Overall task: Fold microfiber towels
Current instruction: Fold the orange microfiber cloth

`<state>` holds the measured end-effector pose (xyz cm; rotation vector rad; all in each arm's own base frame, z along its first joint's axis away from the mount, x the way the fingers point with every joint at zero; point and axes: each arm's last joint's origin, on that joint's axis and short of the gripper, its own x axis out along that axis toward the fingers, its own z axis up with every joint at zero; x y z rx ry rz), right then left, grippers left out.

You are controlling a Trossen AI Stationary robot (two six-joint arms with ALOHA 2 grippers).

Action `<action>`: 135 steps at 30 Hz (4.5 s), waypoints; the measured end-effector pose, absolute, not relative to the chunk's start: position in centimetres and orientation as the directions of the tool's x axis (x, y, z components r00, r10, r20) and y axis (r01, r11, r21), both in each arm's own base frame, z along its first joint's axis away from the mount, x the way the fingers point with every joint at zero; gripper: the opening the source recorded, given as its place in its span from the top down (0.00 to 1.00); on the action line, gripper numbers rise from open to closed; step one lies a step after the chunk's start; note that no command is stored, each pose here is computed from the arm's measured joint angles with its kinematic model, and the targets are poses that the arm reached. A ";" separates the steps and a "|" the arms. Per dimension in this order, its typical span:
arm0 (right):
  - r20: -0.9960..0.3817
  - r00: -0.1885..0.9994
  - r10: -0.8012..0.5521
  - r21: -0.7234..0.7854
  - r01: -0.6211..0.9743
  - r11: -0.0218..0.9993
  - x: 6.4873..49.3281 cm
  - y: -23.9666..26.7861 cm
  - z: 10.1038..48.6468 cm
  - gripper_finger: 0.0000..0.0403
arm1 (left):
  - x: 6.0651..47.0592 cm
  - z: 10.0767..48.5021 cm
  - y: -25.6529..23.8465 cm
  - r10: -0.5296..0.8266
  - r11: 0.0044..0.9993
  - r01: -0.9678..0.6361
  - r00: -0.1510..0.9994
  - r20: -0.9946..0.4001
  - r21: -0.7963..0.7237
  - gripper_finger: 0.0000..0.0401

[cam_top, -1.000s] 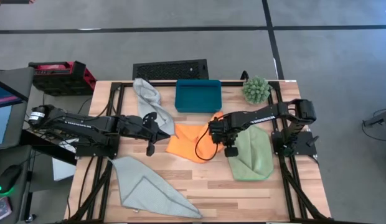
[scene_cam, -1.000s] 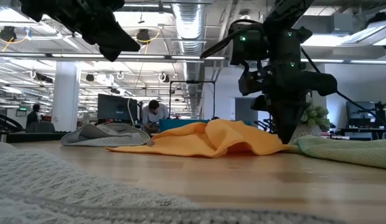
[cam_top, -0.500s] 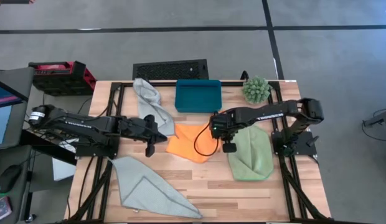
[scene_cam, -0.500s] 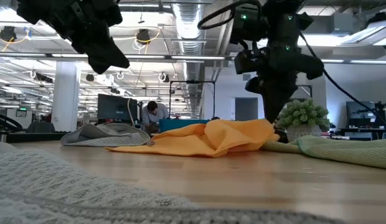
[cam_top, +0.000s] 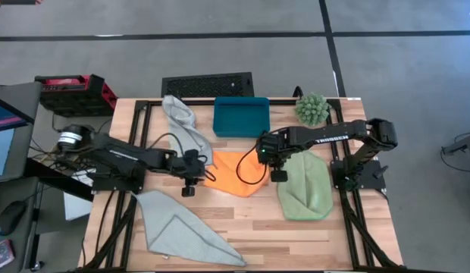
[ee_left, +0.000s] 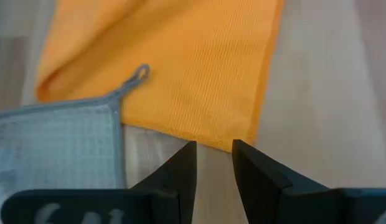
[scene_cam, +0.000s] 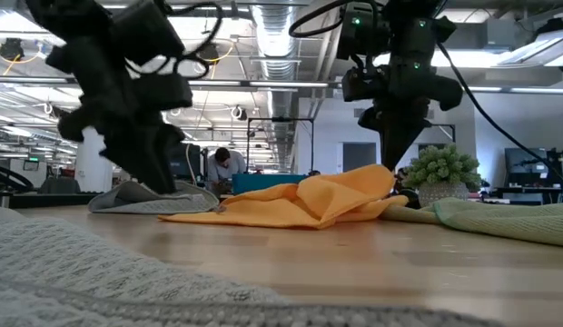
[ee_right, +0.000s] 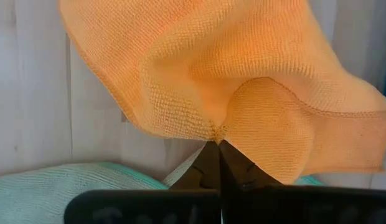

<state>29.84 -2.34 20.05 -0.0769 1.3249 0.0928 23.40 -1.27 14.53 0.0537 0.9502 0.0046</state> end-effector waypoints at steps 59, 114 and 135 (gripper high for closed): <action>-0.954 0.298 0.013 -0.009 -0.072 0.997 29.0 -3.0 21.8 0.98 | 27.8 15.2 -3.7 -0.032 0.997 0.080 0.530 -0.847 0.012 1.00; -0.592 0.530 -0.607 -0.514 0.333 0.791 22.4 -2.0 36.1 0.98 | 22.8 37.7 -0.8 0.534 0.761 -0.627 0.459 -0.710 0.167 1.00; -0.590 0.549 -0.592 -0.486 0.344 0.803 22.6 -2.1 36.2 0.98 | 22.9 37.5 -0.4 0.525 0.750 -0.644 0.437 -0.731 0.153 1.00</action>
